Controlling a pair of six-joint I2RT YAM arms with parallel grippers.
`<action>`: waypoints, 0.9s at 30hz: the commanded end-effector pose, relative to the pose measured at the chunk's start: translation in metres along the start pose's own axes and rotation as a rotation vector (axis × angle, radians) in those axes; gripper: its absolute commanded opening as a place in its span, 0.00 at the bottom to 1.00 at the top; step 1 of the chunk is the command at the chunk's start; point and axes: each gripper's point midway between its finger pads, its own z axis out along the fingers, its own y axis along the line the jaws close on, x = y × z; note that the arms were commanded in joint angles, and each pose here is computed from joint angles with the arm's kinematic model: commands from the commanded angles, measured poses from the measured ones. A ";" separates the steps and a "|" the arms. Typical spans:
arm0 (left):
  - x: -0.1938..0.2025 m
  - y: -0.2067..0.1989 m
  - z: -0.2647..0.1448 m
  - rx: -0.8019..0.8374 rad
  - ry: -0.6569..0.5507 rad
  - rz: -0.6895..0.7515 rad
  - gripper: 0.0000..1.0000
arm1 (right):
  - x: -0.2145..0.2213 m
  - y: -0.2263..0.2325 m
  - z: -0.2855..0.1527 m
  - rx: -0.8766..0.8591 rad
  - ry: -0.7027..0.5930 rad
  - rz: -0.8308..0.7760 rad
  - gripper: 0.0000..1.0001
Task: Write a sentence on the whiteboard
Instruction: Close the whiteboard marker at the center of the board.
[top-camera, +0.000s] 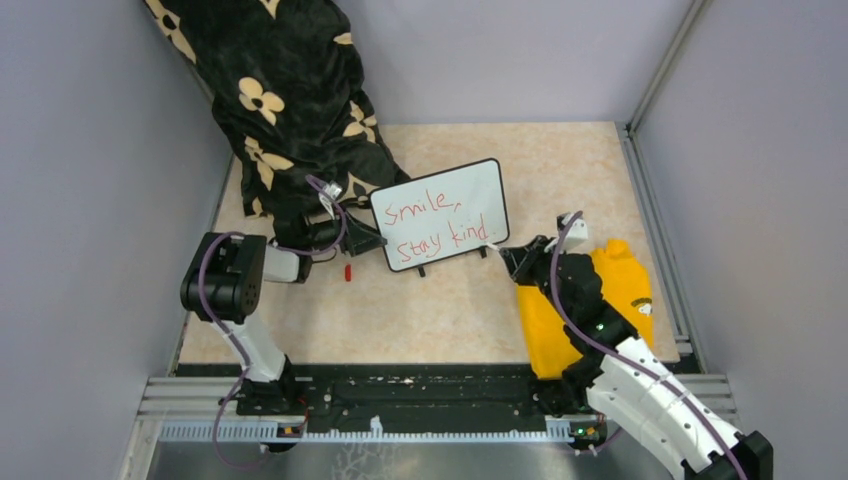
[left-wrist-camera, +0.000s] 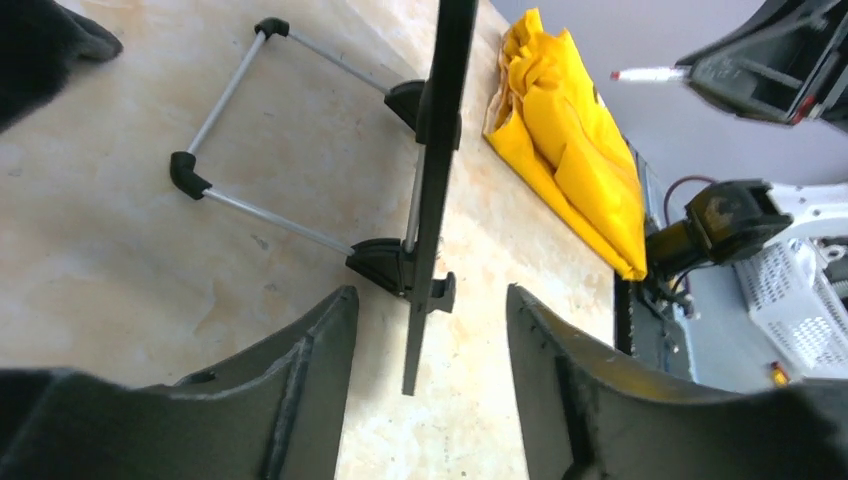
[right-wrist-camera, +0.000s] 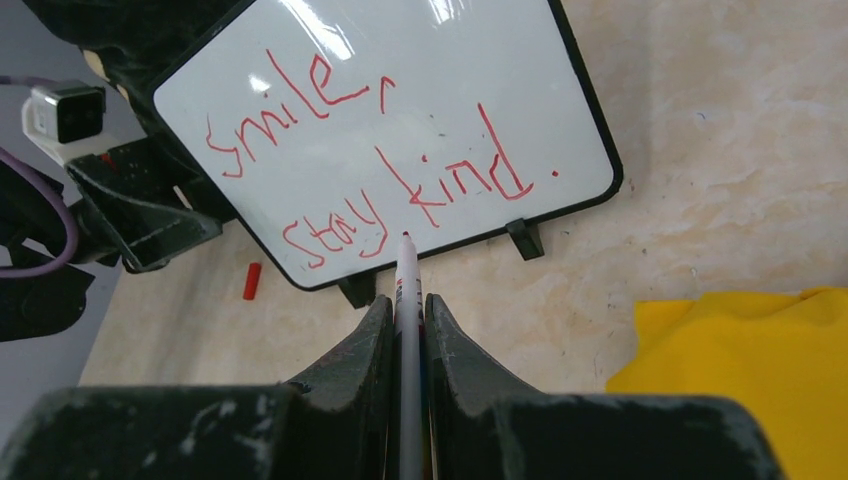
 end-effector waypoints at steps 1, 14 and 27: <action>-0.018 -0.003 -0.010 -0.049 -0.049 0.059 0.73 | -0.015 0.020 -0.003 -0.077 -0.011 -0.016 0.00; -0.062 0.037 -0.144 -1.116 -0.327 -0.191 0.99 | -0.018 0.055 -0.009 -0.244 0.022 -0.032 0.00; -0.070 -0.007 -0.135 -0.969 -0.378 -0.185 0.99 | -0.014 0.047 -0.005 -0.186 0.043 -0.109 0.00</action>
